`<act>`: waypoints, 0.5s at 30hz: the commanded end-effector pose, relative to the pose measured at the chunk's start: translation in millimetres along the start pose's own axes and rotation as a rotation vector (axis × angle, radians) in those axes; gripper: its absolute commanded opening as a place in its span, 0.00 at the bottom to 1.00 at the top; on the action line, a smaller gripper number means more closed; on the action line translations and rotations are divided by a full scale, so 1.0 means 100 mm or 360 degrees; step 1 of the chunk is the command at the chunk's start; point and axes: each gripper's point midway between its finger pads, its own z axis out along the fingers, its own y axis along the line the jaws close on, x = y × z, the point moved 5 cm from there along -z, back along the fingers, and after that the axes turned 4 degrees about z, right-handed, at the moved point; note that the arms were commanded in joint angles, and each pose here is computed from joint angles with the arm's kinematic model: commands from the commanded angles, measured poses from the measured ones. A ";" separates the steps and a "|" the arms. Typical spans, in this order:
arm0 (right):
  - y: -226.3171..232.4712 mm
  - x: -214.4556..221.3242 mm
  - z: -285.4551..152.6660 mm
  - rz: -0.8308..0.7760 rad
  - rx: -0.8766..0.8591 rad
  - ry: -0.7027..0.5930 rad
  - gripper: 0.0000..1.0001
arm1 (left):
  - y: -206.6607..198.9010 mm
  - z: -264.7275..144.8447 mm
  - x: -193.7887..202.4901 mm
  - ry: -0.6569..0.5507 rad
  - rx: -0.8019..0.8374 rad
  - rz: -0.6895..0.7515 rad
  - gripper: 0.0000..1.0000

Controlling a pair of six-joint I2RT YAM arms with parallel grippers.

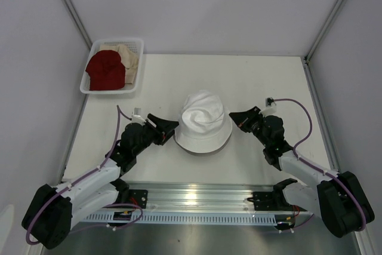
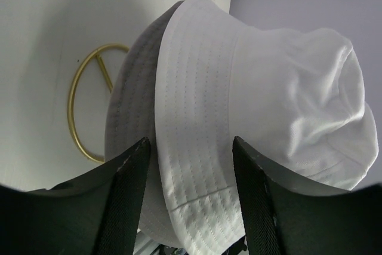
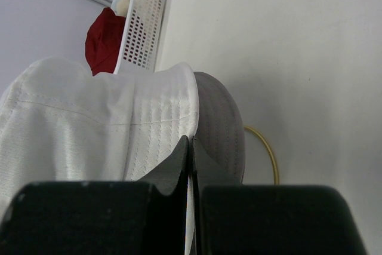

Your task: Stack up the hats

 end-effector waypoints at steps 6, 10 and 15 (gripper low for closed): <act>-0.03 -0.01 0.00 -0.0037 0.0025 -0.0036 0.00 | -0.10 -0.10 0.05 -0.0044 0.0063 0.0003 0.57; -0.01 -0.01 0.01 -0.0037 0.0015 -0.0034 0.00 | -0.12 -0.10 0.07 -0.0018 0.0091 -0.0003 0.56; -0.01 0.02 0.03 -0.0038 0.0012 -0.0019 0.00 | -0.09 -0.05 0.09 -0.0011 0.0090 0.0001 0.16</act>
